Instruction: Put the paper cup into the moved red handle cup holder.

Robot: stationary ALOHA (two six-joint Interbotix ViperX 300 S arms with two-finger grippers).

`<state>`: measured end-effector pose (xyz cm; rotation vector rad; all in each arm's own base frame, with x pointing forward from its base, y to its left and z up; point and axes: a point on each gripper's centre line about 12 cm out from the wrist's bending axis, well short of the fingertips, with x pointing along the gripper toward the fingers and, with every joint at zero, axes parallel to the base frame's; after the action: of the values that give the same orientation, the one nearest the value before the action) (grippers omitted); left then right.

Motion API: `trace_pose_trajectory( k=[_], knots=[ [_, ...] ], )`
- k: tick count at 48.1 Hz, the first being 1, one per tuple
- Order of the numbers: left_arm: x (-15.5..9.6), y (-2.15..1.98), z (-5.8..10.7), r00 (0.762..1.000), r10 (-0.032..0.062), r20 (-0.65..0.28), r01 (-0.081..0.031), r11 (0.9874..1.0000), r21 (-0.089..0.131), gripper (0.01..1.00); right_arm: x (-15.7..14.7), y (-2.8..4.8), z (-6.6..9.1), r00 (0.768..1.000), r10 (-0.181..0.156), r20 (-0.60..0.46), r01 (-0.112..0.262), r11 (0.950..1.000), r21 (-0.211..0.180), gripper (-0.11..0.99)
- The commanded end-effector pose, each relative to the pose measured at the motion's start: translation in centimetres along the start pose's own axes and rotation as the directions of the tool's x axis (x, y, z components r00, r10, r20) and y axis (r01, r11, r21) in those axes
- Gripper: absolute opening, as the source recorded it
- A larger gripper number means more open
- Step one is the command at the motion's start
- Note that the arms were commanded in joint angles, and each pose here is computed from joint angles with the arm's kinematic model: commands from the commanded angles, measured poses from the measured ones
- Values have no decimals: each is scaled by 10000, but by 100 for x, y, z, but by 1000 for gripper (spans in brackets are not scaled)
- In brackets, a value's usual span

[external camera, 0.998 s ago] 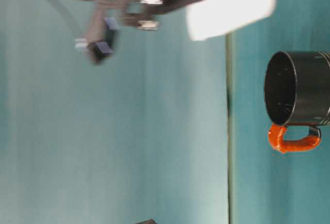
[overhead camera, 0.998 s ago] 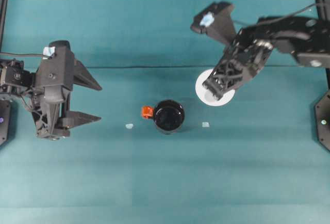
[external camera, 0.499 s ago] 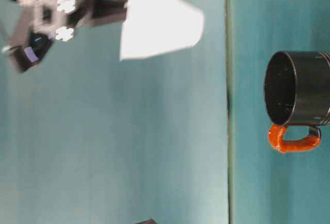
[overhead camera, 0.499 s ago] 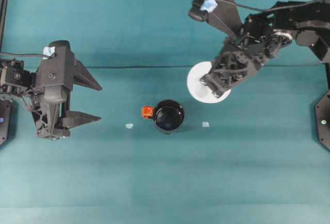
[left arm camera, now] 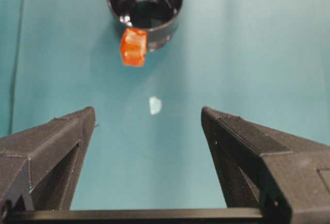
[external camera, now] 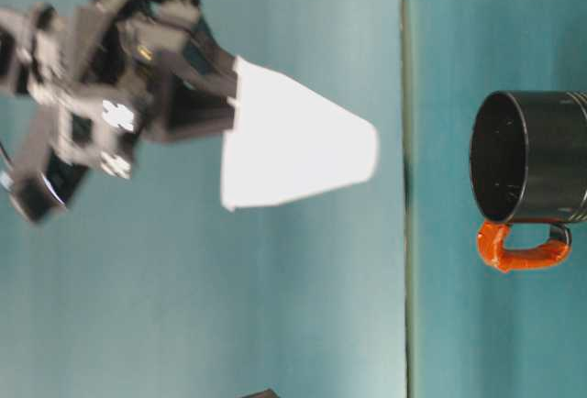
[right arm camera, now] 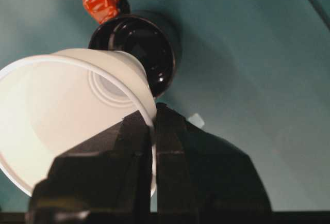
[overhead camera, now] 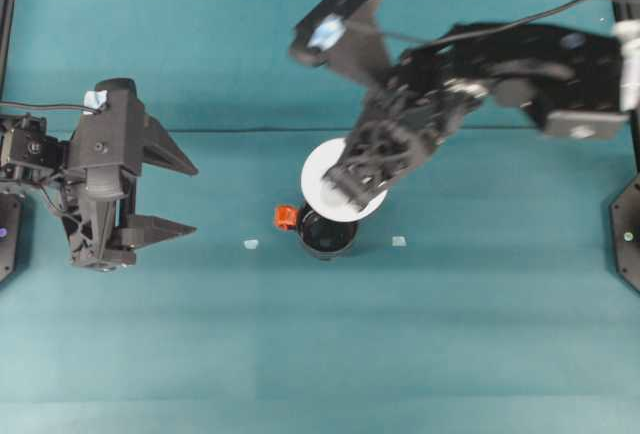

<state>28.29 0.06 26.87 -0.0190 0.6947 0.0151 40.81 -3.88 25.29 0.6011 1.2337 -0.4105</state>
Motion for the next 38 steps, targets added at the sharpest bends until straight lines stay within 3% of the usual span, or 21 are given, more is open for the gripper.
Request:
trace_pose_trajectory(
  k=[1,18,29,38],
  knots=[
    [-28,-5,56,9997,-12,230,12,10000,7,909,114,55,18,9999,-67,-129,65,9999,-114,-109],
    [-33,-5,58,9997,-13,245,12,10000,7,909,492,84,-12,9993,-177,-322,171,9996,-208,-109],
    [-37,-5,62,9996,-14,276,13,10000,7,909,651,24,-85,9971,-404,-648,393,9991,-174,-109],
    [-37,-5,60,9997,-13,261,13,10000,7,909,710,4,-106,9980,-338,-526,332,9994,-127,-109]
  ],
)
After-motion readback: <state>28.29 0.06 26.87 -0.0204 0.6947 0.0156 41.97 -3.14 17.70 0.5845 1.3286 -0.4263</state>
